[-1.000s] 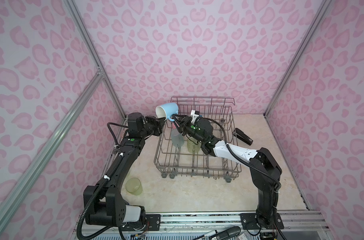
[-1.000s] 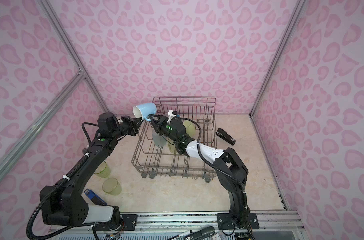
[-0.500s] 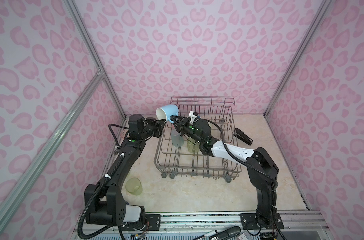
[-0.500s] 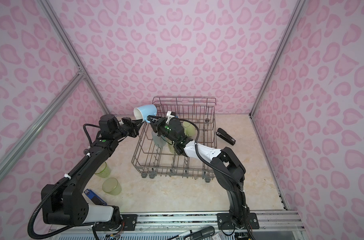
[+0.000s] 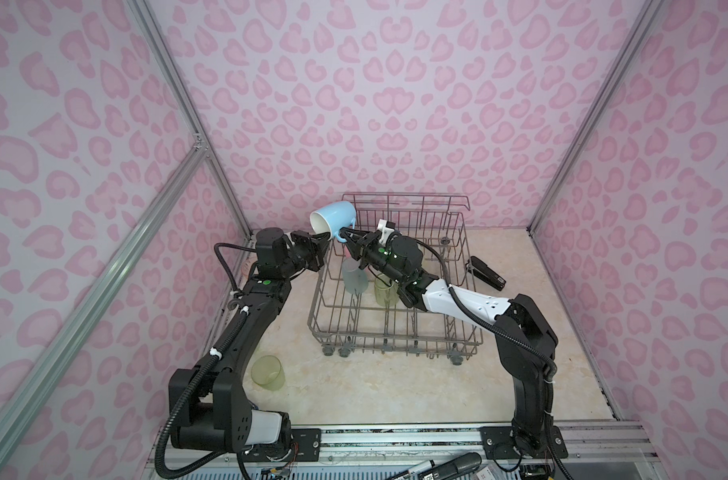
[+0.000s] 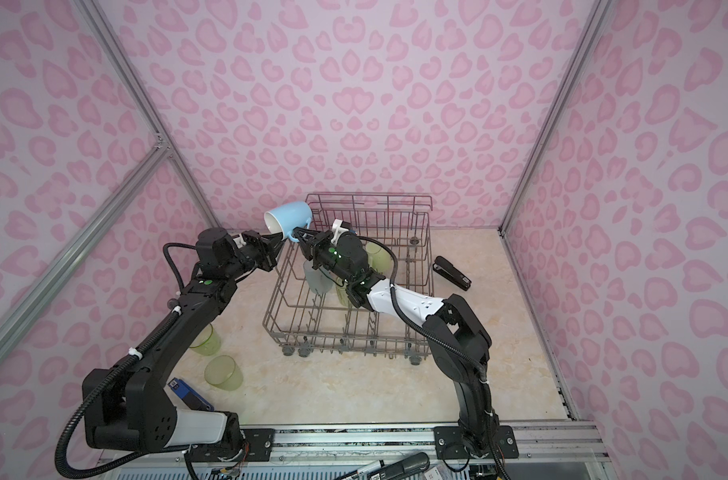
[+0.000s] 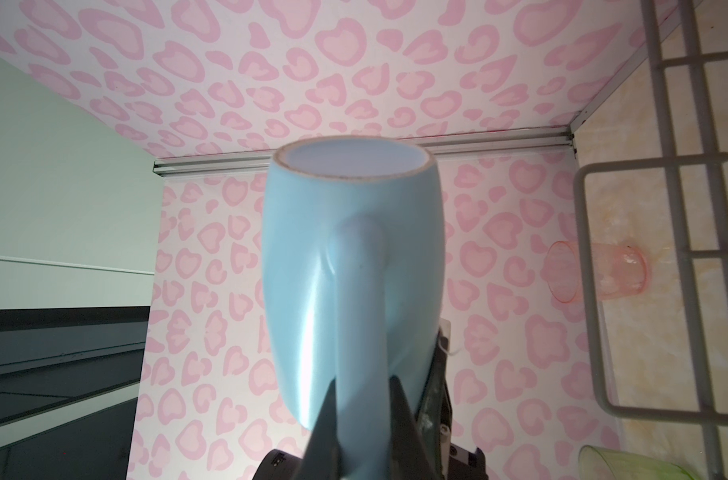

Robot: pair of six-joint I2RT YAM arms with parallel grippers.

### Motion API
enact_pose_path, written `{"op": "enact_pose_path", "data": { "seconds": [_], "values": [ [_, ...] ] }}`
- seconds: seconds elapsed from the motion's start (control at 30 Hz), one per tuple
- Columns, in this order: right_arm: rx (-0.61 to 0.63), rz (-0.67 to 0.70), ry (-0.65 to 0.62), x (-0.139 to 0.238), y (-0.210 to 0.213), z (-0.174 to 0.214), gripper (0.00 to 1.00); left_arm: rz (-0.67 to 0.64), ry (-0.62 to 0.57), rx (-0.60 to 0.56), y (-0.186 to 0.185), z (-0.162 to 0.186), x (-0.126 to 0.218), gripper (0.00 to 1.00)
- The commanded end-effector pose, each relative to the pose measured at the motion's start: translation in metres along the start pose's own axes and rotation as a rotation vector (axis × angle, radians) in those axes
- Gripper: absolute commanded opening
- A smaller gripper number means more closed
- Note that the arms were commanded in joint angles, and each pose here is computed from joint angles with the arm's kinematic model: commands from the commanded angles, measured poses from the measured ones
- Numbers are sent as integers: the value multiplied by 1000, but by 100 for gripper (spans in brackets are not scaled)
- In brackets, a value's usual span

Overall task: Load the cups into the dish rack
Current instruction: 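Grasp the light-blue mug handle with the right gripper beside the left gripper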

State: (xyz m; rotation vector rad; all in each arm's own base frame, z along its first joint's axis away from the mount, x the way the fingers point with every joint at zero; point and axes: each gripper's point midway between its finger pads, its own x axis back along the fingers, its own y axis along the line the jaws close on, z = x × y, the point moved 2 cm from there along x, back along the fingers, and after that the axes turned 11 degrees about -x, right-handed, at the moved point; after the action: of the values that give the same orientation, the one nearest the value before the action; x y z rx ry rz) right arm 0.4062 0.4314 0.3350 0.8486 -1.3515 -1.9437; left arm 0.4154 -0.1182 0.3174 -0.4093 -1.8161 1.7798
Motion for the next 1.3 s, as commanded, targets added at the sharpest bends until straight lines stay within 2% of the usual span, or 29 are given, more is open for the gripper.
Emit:
{"op": "enact_pose_path", "data": {
  "seconds": [0.0, 0.07, 0.3, 0.5, 0.53, 0.73, 0.93, 1.17, 1.27],
  "values": [
    [107, 25, -27, 1, -1, -4, 0, 50, 68, -136, -17, 14, 3, 10],
    [122, 19, -36, 2, 2, -5, 0, 45, 71, -154, -15, 14, 2, 16],
    [150, -6, -65, 7, 13, -11, 0, -67, 65, -171, 8, 13, 4, 51],
    [190, -22, -95, 12, 25, -19, 0, -114, 75, -194, 17, 13, 3, 67],
    [192, 5, -107, 16, 13, -24, 0, -119, 79, -202, 17, 13, 3, 68],
    [233, 17, -149, 29, 16, -34, 0, -158, 81, -259, 22, 14, 7, 78],
    [259, 26, -176, 42, 18, -42, 0, -227, 85, -374, 29, 14, 16, 85],
    [341, 69, -218, 63, 22, -49, 0, -290, 44, -514, 35, 10, 30, 87],
    [412, 103, -252, 78, 28, -52, 0, -300, 53, -539, 41, 11, 31, 87]
  ]
}}
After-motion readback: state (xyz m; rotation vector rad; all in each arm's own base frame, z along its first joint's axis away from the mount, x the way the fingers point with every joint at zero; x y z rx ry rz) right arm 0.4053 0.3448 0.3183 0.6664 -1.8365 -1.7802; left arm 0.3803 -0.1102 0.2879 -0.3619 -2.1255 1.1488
